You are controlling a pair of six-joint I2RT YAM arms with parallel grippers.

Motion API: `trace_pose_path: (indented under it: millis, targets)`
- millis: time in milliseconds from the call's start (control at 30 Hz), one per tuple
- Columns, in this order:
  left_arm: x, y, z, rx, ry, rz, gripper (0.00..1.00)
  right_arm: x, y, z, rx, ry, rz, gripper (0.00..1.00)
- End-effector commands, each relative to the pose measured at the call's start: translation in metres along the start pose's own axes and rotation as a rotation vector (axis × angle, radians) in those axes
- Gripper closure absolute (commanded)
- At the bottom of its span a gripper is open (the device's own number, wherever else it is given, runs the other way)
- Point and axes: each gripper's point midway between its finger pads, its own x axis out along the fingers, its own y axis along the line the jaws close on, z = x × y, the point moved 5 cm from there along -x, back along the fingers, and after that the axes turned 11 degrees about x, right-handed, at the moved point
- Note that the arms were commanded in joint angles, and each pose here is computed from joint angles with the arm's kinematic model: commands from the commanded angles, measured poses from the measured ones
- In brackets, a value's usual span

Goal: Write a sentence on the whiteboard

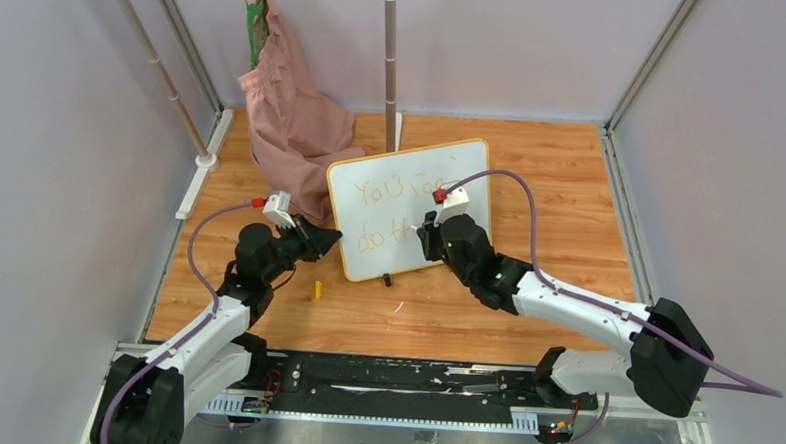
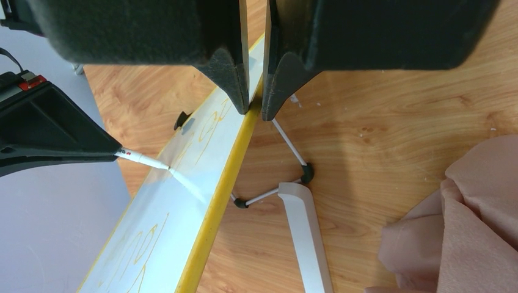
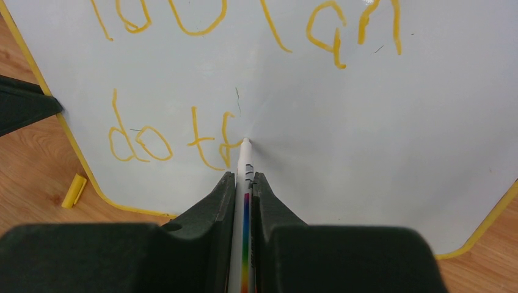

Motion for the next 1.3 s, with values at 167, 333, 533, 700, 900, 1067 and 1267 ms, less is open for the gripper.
trace_pose_path:
  millis: [167,333,533,700,900,1067,1267]
  targets:
    - [0.000,-0.008,0.010,0.014,-0.047,-0.038,1.00,-0.002,-0.013,-0.012,0.003,0.035,-0.032,1.00]
    - [0.000,-0.008,0.010,0.014,-0.047,-0.038,1.00,-0.005,-0.017,-0.021,0.008,0.054,-0.034,1.00]
    - [0.000,-0.008,0.010,0.014,-0.047,-0.038,1.00,-0.007,-0.022,-0.025,0.008,0.060,-0.052,1.00]
    - [0.000,-0.008,0.009,0.013,-0.045,-0.038,1.00,-0.012,-0.030,-0.022,0.004,0.046,-0.090,1.00]
    - [0.000,-0.007,0.009,0.011,-0.043,-0.038,1.00,-0.019,-0.023,-0.009,0.024,0.004,-0.028,1.00]
    - [0.000,-0.008,0.009,0.013,-0.045,-0.039,1.00,-0.028,-0.016,0.006,0.043,-0.052,0.031,1.00]
    - [0.000,-0.008,0.009,0.012,-0.045,-0.039,1.00,-0.026,-0.014,0.010,0.029,-0.058,0.027,1.00]
